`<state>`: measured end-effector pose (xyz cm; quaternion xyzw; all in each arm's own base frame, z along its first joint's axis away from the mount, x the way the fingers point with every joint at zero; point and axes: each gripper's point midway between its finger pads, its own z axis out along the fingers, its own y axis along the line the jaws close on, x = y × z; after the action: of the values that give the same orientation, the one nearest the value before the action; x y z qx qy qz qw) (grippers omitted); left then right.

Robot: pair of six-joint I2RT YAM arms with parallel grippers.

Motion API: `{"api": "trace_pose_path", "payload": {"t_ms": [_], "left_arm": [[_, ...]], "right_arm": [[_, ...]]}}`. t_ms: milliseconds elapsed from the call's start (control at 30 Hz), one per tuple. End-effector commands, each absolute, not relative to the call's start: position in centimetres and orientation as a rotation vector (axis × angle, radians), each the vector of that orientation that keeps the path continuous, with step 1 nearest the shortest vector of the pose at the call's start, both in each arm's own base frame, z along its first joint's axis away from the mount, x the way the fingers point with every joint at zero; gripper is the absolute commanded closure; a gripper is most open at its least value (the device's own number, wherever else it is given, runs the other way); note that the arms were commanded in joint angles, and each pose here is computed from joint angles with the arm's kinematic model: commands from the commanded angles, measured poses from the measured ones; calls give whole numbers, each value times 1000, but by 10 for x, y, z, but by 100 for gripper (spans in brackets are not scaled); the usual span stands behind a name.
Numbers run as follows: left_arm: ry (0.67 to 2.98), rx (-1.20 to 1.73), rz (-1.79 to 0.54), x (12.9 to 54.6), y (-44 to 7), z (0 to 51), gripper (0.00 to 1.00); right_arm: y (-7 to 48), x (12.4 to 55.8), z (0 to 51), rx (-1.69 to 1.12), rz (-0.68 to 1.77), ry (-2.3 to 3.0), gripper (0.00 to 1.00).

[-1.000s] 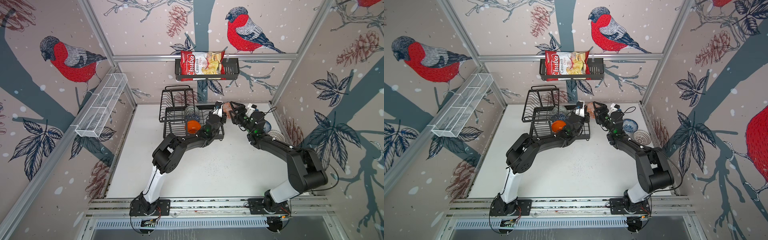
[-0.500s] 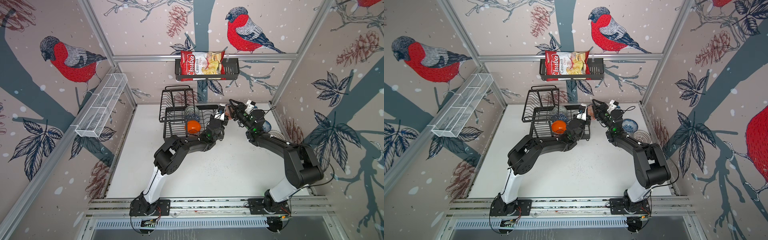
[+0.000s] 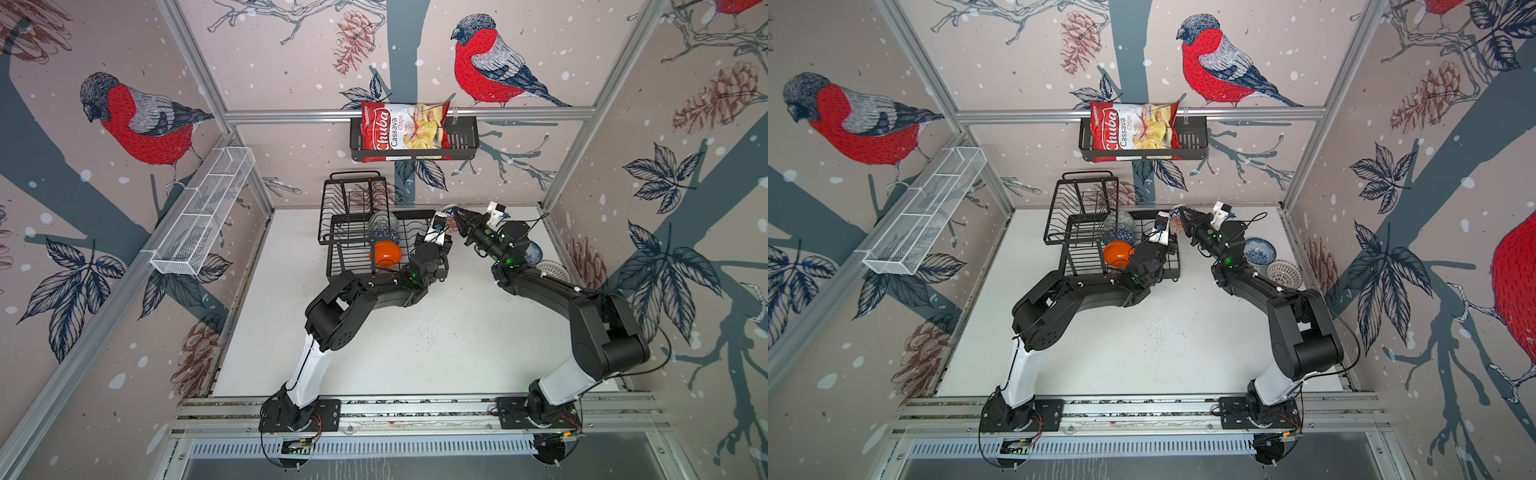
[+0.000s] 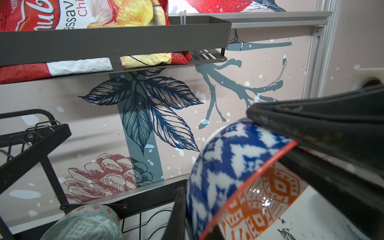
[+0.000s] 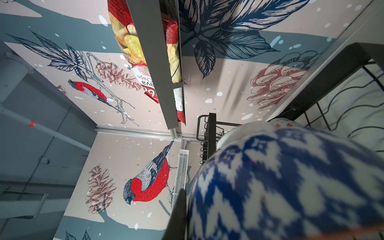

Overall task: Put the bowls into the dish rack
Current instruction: 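Carry the orange-patterned bowl over the rack with both grippers, then lower the orange-patterned bowl into a rack slot with both grippers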

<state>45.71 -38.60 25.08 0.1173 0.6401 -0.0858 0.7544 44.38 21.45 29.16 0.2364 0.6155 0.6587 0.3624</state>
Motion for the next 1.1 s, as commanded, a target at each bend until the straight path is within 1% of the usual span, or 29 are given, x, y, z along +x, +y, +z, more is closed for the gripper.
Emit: {"api": "trace_pose_path", "payload": {"t_ms": [0,133,200,300,333,367,433,500,667,767,900,1067], "left_arm": [[1250,125,-315,445,-376,305,74],[1288,130,-358,451,-372,303,64],[1304,131,-392,455,-369,303,55],[1324,139,-430,457,-364,304,31],[1328,142,-438,457,-362,307,21],[1332,153,-447,456,-362,310,14],[1332,180,-461,452,-362,319,4],[1339,199,-471,451,-359,329,2],[1343,198,-557,448,-338,353,2],[1349,213,-570,450,-330,364,2],[1429,270,-605,465,-331,362,2],[1472,254,-630,478,-319,358,2]], "right_arm": [[188,459,308,607,1590,1404,99],[187,459,313,575,1602,1370,100],[182,459,319,549,1599,1336,100],[173,460,322,536,1596,1310,100],[171,461,320,540,1589,1312,100],[170,463,317,548,1582,1319,100],[170,467,309,560,1574,1334,100],[174,472,302,566,1580,1351,100],[191,483,287,551,1621,1364,100],[206,492,278,532,1646,1391,100],[230,503,263,507,1652,1437,100],[257,516,247,495,1637,1484,100]]}}
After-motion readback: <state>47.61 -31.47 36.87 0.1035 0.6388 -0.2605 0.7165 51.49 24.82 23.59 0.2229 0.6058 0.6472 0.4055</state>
